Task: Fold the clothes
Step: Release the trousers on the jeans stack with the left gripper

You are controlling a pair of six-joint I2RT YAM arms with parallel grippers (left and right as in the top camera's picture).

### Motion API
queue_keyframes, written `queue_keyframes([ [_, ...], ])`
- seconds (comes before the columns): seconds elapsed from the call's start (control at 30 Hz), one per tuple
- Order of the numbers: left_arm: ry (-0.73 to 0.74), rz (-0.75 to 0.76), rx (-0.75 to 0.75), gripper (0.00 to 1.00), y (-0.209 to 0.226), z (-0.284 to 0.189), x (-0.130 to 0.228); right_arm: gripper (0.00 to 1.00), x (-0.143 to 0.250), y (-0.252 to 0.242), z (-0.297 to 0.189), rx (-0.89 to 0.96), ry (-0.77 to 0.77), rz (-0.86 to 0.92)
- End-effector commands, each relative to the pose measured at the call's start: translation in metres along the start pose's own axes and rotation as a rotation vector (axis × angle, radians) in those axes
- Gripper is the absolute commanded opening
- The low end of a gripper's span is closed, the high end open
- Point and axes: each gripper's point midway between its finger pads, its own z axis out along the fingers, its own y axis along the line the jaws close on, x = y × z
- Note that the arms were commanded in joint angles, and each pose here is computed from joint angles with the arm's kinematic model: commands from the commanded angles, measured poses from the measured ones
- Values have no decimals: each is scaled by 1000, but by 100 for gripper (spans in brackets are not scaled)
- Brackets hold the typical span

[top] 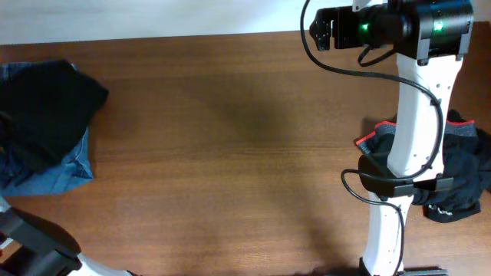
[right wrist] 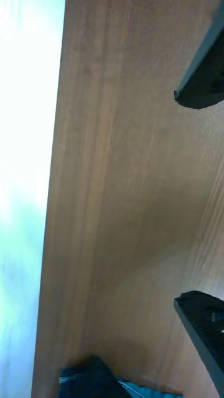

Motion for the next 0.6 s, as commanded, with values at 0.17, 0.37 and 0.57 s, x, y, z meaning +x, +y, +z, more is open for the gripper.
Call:
queue_keyframes([
  [0.17, -28, -57, -122, 76, 44, -10, 0, 99, 1, 1, -4, -7, 1, -1],
  [0.37, -54, -66, -125, 99, 52, -13, -7, 99, 4, 0, 4, -11, 23, 4],
  [0.57, -159, 115, -19, 99, 22, -22, -35, 99, 4, 19, 5, -124, 25, 4],
])
